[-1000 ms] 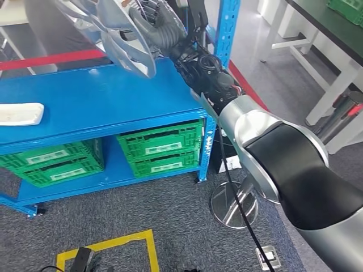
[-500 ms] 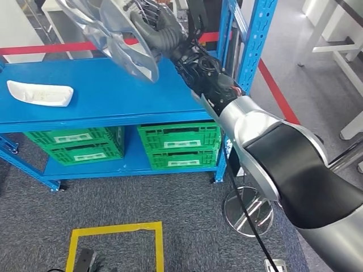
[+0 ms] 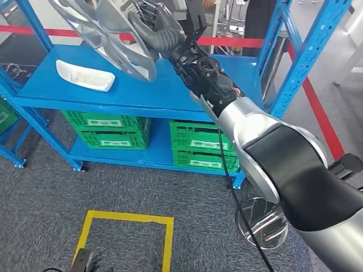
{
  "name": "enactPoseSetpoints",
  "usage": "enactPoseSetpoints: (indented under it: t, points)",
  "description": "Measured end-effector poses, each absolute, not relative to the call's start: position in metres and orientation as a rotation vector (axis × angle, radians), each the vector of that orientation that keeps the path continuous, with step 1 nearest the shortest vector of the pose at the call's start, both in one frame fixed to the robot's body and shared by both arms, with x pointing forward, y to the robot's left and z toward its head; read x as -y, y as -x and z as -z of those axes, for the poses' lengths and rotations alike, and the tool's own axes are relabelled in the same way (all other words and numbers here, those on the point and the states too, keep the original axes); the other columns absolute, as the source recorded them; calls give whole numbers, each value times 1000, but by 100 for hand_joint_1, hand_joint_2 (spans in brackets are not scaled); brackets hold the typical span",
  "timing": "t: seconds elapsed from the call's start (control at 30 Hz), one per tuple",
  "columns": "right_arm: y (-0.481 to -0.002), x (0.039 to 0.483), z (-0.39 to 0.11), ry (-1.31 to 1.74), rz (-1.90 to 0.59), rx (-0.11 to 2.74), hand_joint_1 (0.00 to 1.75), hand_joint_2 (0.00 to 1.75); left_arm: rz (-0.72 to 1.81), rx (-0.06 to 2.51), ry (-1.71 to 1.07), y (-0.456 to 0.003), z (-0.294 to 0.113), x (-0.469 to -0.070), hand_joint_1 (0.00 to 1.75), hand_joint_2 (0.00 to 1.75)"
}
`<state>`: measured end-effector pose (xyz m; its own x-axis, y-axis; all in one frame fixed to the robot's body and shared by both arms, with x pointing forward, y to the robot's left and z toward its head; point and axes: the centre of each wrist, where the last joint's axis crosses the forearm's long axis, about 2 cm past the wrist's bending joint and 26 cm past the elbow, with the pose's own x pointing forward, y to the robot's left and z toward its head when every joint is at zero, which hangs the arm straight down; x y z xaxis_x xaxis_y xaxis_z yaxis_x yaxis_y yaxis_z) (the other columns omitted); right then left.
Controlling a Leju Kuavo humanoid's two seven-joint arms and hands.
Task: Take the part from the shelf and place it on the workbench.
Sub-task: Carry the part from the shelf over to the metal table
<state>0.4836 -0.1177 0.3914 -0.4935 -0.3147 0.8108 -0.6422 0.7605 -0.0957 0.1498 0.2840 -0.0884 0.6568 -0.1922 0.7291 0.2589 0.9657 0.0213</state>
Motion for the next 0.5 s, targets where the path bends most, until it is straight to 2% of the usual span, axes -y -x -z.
enactPoseSetpoints:
  t: [0.5]
  points:
    - [-482, 114, -390, -721, -505, 2106, 175, 175, 257, 809, 79, -143, 91, -287, 0, 175]
